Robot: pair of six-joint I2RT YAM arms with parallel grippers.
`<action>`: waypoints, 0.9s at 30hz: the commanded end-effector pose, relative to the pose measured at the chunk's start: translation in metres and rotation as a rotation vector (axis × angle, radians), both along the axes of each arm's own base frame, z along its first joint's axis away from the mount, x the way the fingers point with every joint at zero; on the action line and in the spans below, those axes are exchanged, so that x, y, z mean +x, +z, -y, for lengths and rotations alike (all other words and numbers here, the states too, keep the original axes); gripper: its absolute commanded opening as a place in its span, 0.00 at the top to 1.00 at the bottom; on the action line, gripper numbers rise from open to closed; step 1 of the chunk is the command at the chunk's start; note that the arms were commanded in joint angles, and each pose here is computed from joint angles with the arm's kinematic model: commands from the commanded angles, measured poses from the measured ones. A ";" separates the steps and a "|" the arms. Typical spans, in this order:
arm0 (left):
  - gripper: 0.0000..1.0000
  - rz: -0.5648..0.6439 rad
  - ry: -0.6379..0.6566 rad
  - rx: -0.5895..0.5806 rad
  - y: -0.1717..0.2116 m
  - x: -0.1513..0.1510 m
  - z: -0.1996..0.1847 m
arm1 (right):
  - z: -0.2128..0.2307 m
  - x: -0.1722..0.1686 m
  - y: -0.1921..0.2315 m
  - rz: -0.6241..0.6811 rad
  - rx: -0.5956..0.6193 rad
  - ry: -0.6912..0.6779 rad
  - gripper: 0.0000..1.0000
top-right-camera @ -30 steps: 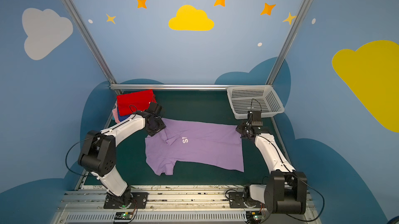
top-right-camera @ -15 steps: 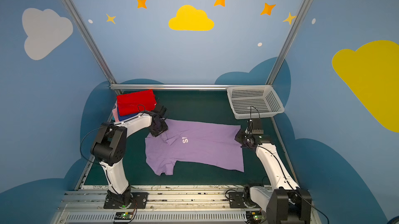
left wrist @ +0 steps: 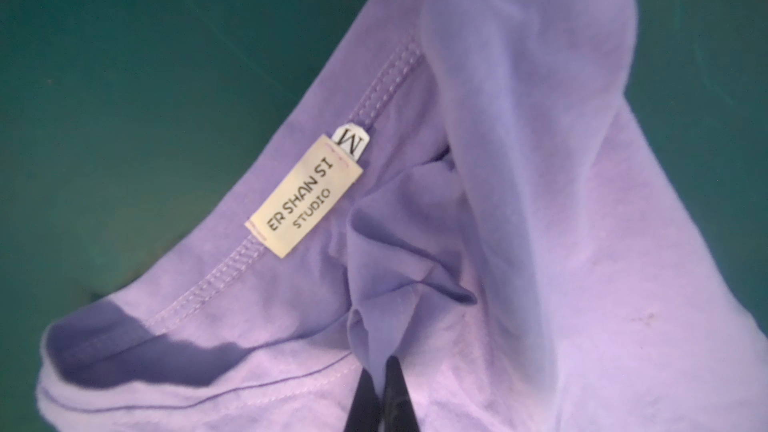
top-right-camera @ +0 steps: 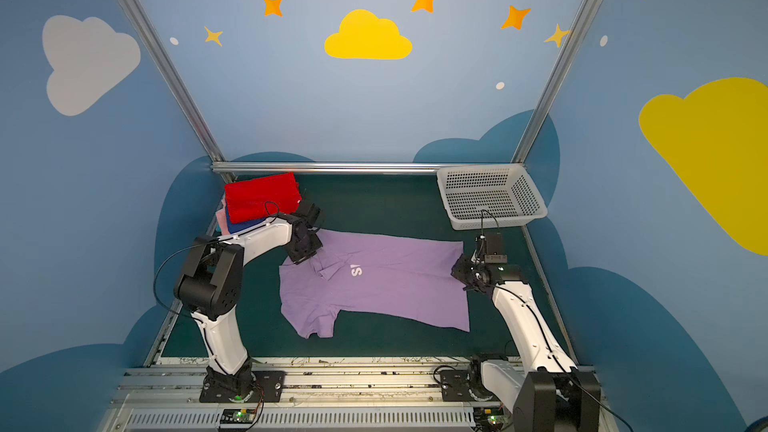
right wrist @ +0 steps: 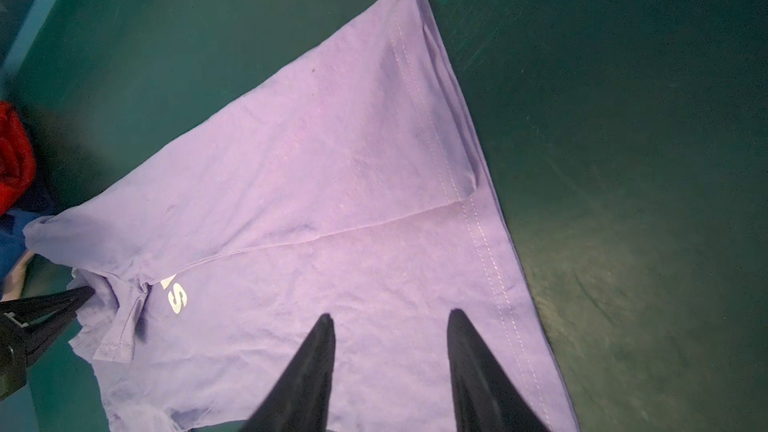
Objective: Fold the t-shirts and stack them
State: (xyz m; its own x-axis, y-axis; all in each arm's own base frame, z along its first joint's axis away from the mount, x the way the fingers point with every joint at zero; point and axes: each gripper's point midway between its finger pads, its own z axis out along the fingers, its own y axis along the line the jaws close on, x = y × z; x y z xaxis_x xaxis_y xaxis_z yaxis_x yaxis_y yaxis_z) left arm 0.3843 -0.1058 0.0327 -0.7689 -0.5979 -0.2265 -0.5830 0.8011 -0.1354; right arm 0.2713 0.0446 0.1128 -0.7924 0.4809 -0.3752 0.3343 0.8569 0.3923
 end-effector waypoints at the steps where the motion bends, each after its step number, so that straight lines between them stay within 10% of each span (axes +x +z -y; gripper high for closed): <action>1: 0.96 0.036 0.003 0.018 0.027 -0.003 -0.005 | -0.001 -0.007 -0.003 -0.015 0.011 -0.002 0.55; 27: 0.96 -0.049 0.115 -0.002 0.007 -0.126 -0.024 | -0.010 -0.009 0.001 0.026 0.037 0.044 0.54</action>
State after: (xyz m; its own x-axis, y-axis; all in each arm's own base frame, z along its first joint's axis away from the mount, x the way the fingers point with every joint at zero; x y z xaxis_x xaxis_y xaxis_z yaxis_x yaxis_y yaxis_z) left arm 0.2517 -0.0742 0.0293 -0.7235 -0.6689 -0.1708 -0.6705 0.7397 -0.0567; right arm 0.2641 0.0522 0.1160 -0.7937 0.4776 -0.3767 0.3045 0.8480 0.4338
